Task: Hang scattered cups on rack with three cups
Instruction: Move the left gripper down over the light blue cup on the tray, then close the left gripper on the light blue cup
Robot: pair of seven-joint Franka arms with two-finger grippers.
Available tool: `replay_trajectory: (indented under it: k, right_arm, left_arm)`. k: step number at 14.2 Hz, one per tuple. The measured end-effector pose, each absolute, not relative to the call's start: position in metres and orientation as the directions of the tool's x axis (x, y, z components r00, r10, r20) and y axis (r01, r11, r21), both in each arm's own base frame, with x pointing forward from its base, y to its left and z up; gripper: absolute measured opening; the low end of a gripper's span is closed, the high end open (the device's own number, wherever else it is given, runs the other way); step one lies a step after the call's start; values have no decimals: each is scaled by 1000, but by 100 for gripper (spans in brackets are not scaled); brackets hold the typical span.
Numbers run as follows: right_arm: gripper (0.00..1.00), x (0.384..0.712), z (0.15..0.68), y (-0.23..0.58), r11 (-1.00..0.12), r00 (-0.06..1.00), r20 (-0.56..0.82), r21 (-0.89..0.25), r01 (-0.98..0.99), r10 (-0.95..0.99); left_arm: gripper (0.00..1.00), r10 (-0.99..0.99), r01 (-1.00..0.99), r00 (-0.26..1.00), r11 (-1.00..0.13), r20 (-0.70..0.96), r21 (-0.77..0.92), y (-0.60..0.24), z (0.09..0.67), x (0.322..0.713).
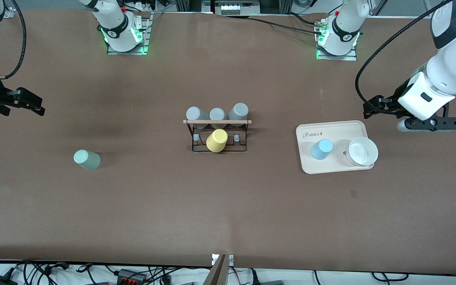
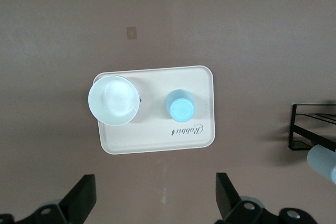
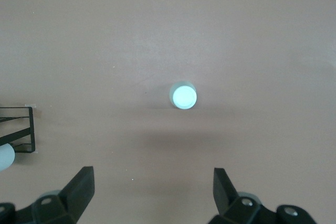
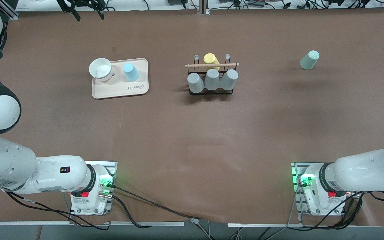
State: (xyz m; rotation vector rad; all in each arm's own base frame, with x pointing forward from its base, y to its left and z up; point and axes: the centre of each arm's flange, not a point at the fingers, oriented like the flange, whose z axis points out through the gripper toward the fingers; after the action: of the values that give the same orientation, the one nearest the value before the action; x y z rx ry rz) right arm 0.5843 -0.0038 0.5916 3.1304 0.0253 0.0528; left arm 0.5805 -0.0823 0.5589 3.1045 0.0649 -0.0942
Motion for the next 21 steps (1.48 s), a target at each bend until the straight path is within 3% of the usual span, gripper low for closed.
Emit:
replay_trajectory:
  k: [9,17,21]
  right_arm:
    - [100,584,592,-4,-1000,999,34,14,16,17]
    - [100,585,593,-4,-1000,999,32,13,-13,-13]
    - [100,584,592,-6,-999,999,31,30,-18,-17]
  left_arm:
    - [100,35,38,998,-998,-57,48,-86,535,595]
    - [100,-36,-13,967,-996,-254,94,-136,318,636]
    - [100,-52,-39,964,-998,-260,54,-132,282,637]
